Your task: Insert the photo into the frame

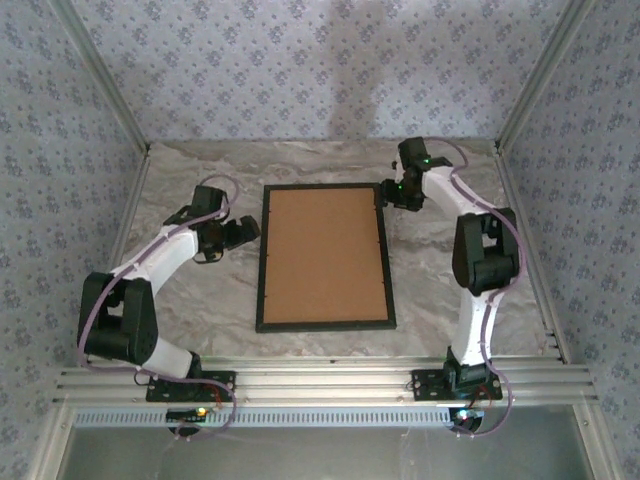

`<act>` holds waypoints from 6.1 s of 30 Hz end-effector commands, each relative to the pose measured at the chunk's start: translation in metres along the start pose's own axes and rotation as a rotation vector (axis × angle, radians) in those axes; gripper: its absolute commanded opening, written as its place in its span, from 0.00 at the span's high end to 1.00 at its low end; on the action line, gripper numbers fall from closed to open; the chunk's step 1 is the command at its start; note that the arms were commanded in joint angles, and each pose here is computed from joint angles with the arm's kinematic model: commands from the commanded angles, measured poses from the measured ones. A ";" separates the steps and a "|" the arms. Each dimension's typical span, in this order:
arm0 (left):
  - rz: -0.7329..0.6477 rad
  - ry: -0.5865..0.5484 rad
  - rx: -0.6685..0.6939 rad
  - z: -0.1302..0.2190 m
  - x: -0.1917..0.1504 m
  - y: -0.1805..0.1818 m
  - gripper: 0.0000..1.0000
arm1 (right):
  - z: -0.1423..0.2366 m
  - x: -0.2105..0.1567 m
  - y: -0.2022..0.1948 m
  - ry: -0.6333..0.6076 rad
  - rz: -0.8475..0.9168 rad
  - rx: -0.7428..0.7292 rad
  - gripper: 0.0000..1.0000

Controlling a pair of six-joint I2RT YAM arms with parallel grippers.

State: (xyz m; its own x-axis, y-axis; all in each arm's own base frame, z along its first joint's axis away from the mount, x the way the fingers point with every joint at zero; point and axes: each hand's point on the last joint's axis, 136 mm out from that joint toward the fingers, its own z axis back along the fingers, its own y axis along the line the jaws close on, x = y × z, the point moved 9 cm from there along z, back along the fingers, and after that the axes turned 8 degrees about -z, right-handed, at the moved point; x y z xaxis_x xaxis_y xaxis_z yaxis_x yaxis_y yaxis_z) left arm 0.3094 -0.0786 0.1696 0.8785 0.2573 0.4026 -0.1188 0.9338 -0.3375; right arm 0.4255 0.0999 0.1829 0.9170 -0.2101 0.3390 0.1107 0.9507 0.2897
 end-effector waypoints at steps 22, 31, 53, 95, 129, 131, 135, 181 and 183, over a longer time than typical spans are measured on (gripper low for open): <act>-0.058 0.006 -0.291 -0.076 0.014 -0.060 0.02 | 0.015 -0.192 -0.004 0.264 0.042 0.007 0.10; -0.104 -0.015 -0.391 -0.083 0.049 -0.098 0.02 | 0.007 -0.212 0.030 0.303 0.064 0.140 0.13; -0.167 -0.075 -0.057 -0.019 0.100 -0.057 0.01 | 0.022 -0.058 -0.033 -0.011 -0.133 0.151 0.11; 0.063 -0.028 -0.134 -0.041 -0.014 -0.036 0.01 | -0.036 -0.014 -0.034 0.049 0.002 0.071 0.20; -0.067 -0.052 -0.022 -0.036 0.067 -0.019 0.01 | 0.033 -0.039 -0.033 0.068 0.023 -0.015 0.19; -0.071 -0.027 0.003 -0.033 0.054 -0.012 0.01 | 0.024 -0.021 -0.034 0.053 0.040 -0.053 0.20; -0.067 0.012 0.045 -0.031 0.029 0.001 0.02 | 0.008 0.009 -0.038 0.056 0.054 -0.071 0.35; -0.219 0.103 0.124 -0.060 0.000 -0.014 0.43 | -0.055 0.019 -0.030 0.181 0.140 -0.217 0.58; -0.225 0.107 0.140 -0.061 -0.001 -0.013 0.45 | -0.048 0.022 -0.030 0.166 0.135 -0.212 0.58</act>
State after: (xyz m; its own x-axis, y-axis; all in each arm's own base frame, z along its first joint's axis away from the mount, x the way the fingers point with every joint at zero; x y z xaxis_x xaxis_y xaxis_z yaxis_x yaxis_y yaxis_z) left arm 0.3347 -0.1046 0.1229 0.9293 0.0441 0.3668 0.0142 0.9879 -0.1546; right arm 0.4653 0.0851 0.1354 0.9722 -0.0538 0.2277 0.0354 0.9958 0.0841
